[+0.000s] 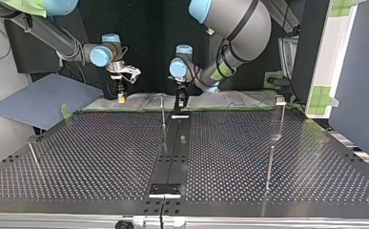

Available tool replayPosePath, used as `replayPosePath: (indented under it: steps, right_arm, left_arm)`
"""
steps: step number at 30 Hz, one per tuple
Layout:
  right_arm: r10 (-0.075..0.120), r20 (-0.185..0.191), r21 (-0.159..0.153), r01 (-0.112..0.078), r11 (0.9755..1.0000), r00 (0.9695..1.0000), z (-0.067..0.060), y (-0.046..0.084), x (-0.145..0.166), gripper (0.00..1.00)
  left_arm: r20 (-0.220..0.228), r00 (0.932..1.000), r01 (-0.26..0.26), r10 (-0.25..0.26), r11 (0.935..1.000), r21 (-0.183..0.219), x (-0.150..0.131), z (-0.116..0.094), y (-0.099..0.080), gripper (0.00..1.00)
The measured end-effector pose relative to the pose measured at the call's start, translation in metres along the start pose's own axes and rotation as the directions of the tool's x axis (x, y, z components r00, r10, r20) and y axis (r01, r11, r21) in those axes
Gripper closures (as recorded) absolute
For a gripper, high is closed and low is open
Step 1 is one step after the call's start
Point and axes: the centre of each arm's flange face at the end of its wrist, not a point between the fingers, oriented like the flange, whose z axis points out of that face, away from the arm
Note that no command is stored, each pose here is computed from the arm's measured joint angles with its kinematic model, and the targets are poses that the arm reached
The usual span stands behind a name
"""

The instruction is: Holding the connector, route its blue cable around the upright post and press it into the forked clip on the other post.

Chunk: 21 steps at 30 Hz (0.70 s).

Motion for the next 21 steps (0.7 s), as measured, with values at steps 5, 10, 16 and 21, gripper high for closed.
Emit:
replayPosePath:
  steps: [5, 10, 16, 21]
  right_arm:
    - [0.009, 0.020, -0.041, -0.008, 0.9991, 0.9998, 0.007, 0.008, -0.008, 0.98]
    - [0.010, 0.052, -0.060, -0.006, 0.9982, 0.9986, 0.016, 0.012, -0.022, 0.98]
    - [0.010, 0.051, -0.067, -0.006, 0.9977, 0.9987, 0.028, 0.016, -0.019, 0.98]
    - [0.009, 0.044, -0.077, -0.006, 0.9970, 0.9990, 0.039, 0.023, -0.010, 0.98]
  left_arm:
    - [-0.006, 1.0000, 0.005, -0.005, 0.9999, 0.010, -0.006, 0.008, -0.001, 0.87]
    - [-0.019, 0.9998, 0.003, -0.003, 0.9999, 0.010, -0.012, 0.016, 0.001, 0.87]
    - [-0.027, 0.9996, 0.003, -0.003, 1.0000, 0.006, -0.018, 0.024, 0.008, 0.87]
    - [-0.029, 0.9996, 0.005, -0.004, 1.0000, 0.003, -0.023, 0.031, 0.012, 0.87]
